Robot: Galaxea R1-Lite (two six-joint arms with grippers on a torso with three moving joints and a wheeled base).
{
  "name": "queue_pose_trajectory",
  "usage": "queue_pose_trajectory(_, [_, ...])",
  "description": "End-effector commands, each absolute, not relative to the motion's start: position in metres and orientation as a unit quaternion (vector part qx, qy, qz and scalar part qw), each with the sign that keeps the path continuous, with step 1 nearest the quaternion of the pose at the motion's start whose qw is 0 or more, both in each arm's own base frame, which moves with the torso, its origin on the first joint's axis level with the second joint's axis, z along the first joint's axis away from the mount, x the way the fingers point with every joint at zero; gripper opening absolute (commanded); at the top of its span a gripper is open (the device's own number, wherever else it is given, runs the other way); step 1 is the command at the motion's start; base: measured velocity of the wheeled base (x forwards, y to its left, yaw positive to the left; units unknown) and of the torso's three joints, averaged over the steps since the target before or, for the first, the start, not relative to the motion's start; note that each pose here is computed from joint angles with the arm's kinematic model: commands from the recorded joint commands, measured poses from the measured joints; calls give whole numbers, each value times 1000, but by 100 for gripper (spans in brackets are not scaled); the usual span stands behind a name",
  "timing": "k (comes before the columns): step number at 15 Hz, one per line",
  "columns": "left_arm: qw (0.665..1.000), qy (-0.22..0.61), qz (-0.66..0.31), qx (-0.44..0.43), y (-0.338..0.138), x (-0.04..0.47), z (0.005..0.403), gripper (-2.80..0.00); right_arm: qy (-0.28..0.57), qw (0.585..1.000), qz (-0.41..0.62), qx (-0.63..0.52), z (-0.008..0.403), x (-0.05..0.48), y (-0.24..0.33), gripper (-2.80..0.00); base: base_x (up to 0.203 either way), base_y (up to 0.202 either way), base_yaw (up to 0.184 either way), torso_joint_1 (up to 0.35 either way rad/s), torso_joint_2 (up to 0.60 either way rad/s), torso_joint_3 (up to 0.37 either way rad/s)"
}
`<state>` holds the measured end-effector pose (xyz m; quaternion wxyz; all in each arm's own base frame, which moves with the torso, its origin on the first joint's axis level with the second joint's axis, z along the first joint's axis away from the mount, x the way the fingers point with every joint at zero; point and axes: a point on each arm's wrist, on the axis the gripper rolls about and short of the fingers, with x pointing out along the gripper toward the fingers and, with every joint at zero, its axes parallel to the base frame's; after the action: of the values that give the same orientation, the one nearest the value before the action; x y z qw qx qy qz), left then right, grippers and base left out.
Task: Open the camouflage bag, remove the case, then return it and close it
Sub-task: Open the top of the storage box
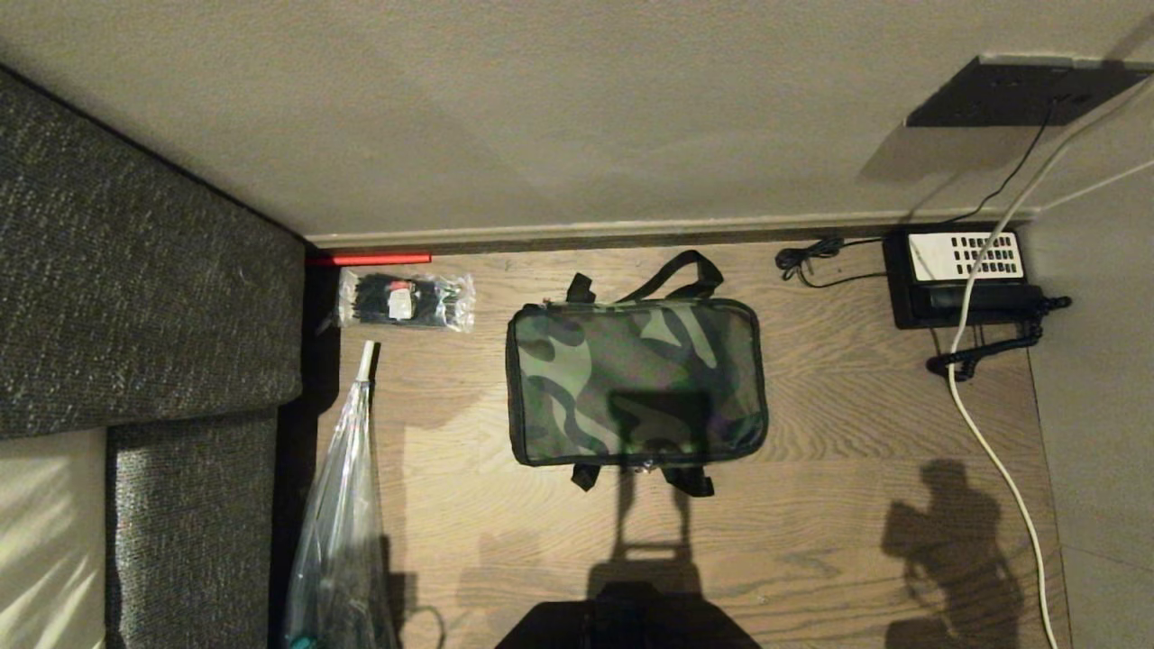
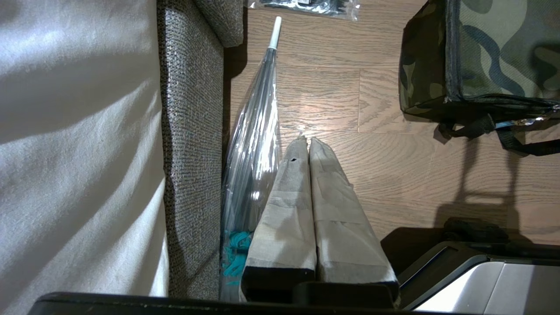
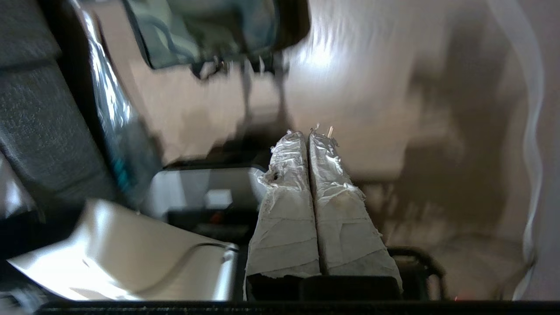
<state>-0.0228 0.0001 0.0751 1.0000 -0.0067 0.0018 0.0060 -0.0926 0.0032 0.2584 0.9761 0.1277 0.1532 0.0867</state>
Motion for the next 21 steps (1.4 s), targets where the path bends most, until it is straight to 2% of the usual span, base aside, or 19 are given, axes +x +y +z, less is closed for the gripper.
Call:
queue_pose_trajectory(1, [1000, 3, 6, -7, 0, -23, 74, -280, 307, 937, 68, 155, 283, 10, 5, -280, 0, 0, 0, 0, 0, 0])
queue_pose_trajectory(3, [1000, 3, 6, -8, 0, -23, 74, -280, 323, 931, 72, 153, 266, 69, 6, -280, 0, 0, 0, 0, 0, 0])
queue_pose_trajectory(6, [1000, 3, 6, -7, 0, -23, 74, -280, 297, 940, 122, 113, 205, 157, 15, -280, 0, 0, 0, 0, 0, 0])
queue_pose_trajectory(9, [1000, 3, 7, -8, 0, -23, 74, -280, 308, 923, 214, 84, 155, 206, 44, -280, 0, 0, 0, 0, 0, 0])
queue_pose_trajectory(15, [1000, 3, 7, -7, 0, -23, 74, -280, 368, 870, 325, 50, 91, 249, 117, -280, 0, 0, 0, 0, 0, 0])
queue_pose_trajectory(17, [1000, 3, 6, -7, 0, -23, 74, -280, 362, 871, 330, 40, 84, 255, 140, -280, 0, 0, 0, 0, 0, 0])
queue_pose_trajectory(19, [1000, 3, 6, -8, 0, -23, 74, -280, 392, 860, 324, 28, 68, 245, 144, -280, 0, 0, 0, 0, 0, 0])
queue_pose_trajectory(20, [1000, 3, 7, -8, 0, -23, 74, -280, 392, 859, 330, 21, 64, 245, 150, 0, 0, 0, 0, 0, 0, 0])
queue_pose_trajectory(21, [1000, 3, 6, -7, 0, -23, 74, -280, 377, 866, 327, 14, 64, 249, 158, 0, 0, 0, 0, 0, 0, 0])
